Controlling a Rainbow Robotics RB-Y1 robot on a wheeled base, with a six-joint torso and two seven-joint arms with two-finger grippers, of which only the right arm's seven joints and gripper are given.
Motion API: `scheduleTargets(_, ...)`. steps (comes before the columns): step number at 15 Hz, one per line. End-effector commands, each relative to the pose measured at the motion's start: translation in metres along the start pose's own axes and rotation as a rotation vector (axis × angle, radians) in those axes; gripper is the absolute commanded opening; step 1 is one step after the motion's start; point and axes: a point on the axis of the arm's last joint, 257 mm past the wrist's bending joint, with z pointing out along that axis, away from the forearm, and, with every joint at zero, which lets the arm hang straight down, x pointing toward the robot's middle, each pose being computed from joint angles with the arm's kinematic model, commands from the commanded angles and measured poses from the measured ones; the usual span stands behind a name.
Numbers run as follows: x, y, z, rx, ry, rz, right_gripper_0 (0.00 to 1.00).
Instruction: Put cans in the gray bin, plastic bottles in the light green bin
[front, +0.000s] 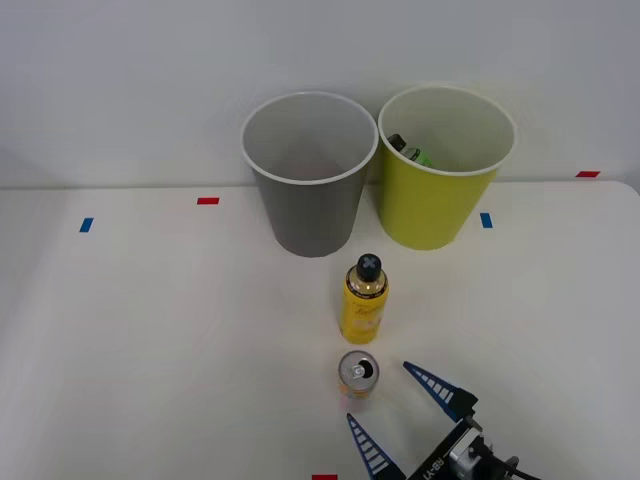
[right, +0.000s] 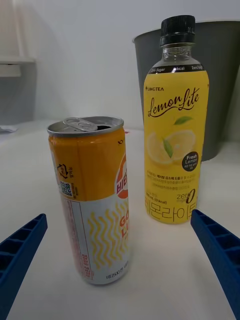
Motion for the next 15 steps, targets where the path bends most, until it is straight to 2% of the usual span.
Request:
scheduleTargets(1, -0.004, 0.008, 0.011, -0.017, -0.027, 0.013, 1.0)
scheduleTargets(15, -0.017, 0.012, 0.041, -0.048, -0.062, -0.013, 1.0)
